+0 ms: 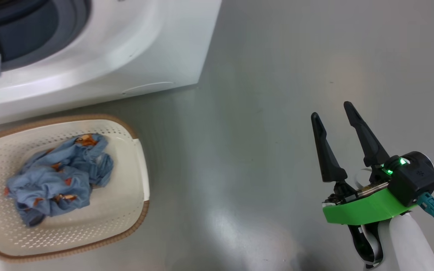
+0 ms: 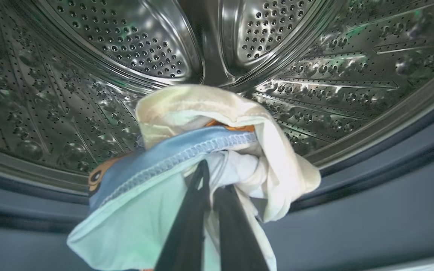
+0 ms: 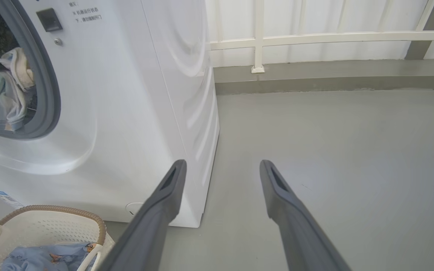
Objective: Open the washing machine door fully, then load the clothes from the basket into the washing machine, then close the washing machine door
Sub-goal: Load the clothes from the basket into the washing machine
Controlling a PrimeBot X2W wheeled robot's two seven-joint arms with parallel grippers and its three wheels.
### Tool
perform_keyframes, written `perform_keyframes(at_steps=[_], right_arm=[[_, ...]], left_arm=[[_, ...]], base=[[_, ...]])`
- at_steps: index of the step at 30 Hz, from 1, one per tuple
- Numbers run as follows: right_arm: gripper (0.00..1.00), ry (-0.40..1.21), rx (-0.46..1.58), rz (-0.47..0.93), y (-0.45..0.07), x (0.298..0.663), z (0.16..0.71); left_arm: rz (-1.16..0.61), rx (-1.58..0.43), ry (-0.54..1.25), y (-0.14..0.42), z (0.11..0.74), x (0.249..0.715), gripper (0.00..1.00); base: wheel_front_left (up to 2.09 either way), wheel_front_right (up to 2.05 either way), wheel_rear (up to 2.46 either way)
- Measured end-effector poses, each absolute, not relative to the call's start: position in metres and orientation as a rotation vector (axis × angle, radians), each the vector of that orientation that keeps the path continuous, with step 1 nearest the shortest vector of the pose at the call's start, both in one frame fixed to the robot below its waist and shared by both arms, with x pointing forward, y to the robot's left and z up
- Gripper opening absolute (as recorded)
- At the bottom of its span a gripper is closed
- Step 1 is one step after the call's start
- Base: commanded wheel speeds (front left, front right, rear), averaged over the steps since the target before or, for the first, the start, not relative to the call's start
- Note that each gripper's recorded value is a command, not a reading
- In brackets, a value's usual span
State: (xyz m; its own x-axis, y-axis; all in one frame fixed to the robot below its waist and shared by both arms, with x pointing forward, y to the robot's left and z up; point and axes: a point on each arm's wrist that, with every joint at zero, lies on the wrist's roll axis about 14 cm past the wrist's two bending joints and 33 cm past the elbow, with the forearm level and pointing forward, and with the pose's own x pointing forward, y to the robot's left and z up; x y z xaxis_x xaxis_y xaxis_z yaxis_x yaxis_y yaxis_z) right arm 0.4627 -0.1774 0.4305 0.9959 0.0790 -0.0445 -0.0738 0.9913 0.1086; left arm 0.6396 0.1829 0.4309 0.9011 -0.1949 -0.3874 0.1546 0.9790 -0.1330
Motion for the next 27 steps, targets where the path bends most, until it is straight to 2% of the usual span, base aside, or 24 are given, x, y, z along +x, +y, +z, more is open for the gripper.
perform_keyframes(at_steps=[12, 27], right_arm=[[1.0, 0.075, 0.1, 0.03, -0.196, 0.462, 0.421], [1.0, 0.136, 0.105, -0.015, -0.211, 0.464, 0.396]], left_arm=[[-0.117, -0.066, 0.339, 0.184, 0.429, 0.702, 0.0], [-0.024, -0.051, 0.008, 0.19, 0.445, 0.765, 0.0]], base=[[0.0, 0.0, 0.0], [0.0, 0.0, 0.0]])
